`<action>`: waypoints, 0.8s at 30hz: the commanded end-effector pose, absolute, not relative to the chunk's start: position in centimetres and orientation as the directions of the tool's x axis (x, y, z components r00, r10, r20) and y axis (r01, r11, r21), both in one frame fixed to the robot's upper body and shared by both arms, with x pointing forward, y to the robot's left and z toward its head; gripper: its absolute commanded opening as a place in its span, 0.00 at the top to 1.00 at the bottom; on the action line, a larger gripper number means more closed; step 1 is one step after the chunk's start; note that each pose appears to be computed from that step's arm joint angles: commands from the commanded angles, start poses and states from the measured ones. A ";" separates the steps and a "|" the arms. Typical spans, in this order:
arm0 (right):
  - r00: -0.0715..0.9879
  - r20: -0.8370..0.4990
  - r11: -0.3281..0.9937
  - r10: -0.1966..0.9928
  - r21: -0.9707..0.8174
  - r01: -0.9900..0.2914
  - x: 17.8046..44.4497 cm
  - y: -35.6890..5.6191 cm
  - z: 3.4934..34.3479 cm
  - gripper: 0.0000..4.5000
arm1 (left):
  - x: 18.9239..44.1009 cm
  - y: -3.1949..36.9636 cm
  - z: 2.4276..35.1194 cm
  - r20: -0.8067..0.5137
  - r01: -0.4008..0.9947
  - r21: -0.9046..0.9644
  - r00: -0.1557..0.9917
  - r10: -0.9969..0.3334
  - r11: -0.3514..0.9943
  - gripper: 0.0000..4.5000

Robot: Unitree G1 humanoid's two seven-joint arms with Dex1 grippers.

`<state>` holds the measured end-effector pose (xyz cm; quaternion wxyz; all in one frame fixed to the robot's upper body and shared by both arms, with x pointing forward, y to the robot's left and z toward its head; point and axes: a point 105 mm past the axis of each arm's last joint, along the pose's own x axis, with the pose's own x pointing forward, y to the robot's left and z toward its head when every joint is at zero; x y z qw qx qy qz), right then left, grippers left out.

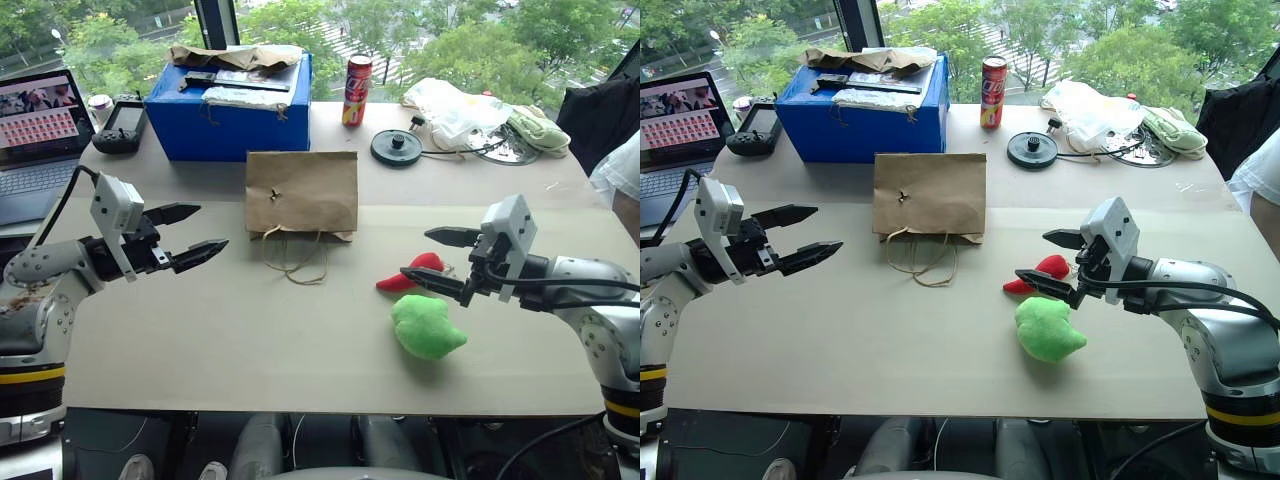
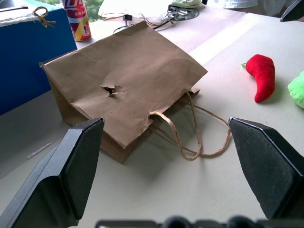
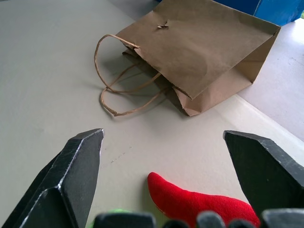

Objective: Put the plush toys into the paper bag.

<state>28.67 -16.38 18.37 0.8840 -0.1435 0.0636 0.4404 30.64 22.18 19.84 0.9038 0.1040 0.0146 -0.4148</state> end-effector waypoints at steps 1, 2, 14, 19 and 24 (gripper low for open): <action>0.618 -0.209 0.574 0.758 -0.236 -0.784 28.5 -16.2 19.3 0.00 | 31.5 22.7 20.3 -0.133 0.736 0.252 0.669 -0.731 0.628 0.00; 0.618 -0.214 0.576 0.756 -0.231 -0.784 28.5 -16.0 19.1 0.00 | 32.2 22.7 19.1 -0.193 0.738 0.328 0.664 -0.723 0.590 0.00; 0.651 -0.194 0.614 0.734 -0.221 -0.758 27.2 -15.4 18.8 0.00 | 39.2 16.9 15.6 -0.279 0.510 0.851 0.635 -0.720 0.121 0.00; 0.670 -0.190 0.635 0.718 -0.217 -0.742 26.9 -15.2 18.6 0.00 | 39.4 13.4 15.8 -0.220 0.537 0.832 0.545 -0.809 0.135 0.00; 0.686 -0.186 0.652 0.704 -0.213 -0.727 26.7 -15.1 18.6 0.00 | 39.3 12.8 14.6 -0.246 0.576 0.808 0.517 -0.820 0.121 0.06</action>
